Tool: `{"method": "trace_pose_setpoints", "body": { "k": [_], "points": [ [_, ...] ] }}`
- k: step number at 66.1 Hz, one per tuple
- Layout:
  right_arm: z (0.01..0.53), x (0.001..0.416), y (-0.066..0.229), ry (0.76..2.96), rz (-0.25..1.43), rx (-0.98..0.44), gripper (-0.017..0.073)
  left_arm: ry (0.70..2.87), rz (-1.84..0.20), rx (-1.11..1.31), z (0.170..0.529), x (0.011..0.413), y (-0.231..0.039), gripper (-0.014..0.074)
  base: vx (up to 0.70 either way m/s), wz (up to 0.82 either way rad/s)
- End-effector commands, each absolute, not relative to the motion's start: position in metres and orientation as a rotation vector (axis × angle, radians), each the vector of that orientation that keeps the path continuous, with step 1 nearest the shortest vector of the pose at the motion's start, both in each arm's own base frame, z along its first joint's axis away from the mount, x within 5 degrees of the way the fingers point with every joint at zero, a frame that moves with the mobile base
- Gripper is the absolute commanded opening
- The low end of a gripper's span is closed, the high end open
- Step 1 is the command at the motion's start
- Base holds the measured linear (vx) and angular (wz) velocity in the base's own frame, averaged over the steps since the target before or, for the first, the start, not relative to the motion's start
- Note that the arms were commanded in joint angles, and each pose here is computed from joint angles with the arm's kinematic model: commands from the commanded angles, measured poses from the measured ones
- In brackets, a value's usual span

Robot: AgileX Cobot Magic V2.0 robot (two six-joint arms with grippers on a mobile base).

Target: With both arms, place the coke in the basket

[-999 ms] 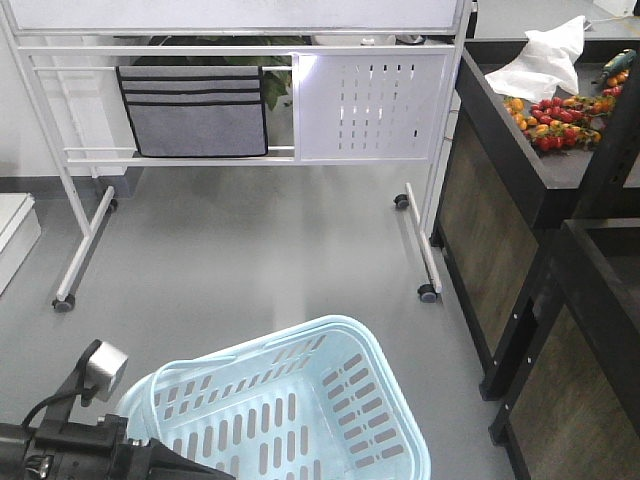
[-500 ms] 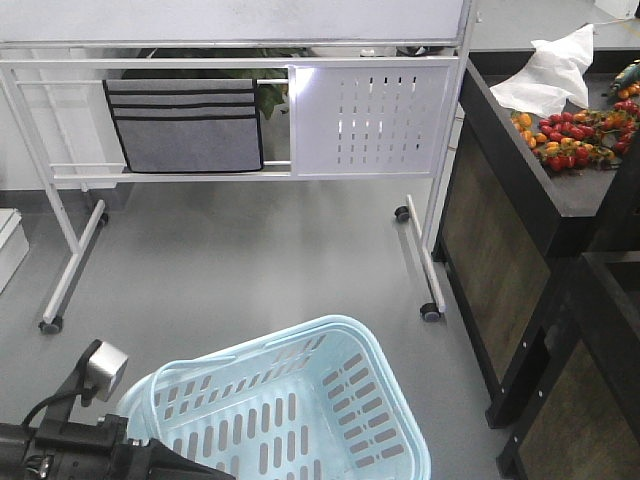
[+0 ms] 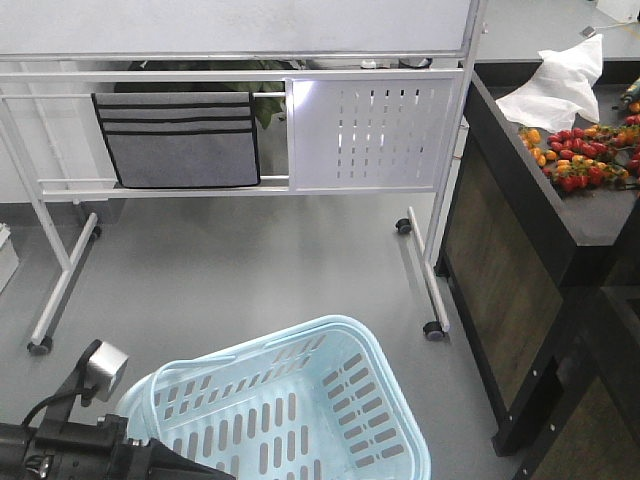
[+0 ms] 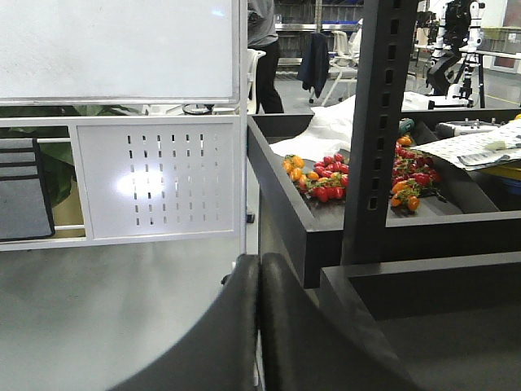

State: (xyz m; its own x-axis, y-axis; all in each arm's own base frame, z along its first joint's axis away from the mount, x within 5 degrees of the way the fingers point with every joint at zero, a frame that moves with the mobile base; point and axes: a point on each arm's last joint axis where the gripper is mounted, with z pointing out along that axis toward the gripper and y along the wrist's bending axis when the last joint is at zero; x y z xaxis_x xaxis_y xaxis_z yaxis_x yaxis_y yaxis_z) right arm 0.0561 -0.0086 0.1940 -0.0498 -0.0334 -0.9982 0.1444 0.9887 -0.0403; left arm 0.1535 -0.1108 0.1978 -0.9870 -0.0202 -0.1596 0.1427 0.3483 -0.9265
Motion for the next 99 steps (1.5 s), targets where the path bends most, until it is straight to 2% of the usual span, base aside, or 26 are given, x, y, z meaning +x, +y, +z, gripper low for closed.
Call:
{"method": "trace_pose_setpoints", "body": {
  "k": [1, 99],
  "points": [
    [0.1981, 0.0554, -0.0086, 1.543, -0.16, 0.077, -0.001, 2.333, -1.828, 0.137, 0.215, 0.1547, -0.1149, -0.0006, 0.13, 0.0],
    [0.1981, 0.0554, -0.0086, 1.543, -0.16, 0.077, -0.001, 2.333, -1.828, 0.137, 0.215, 0.1547, -0.1149, -0.0006, 0.13, 0.03]
  ]
}}
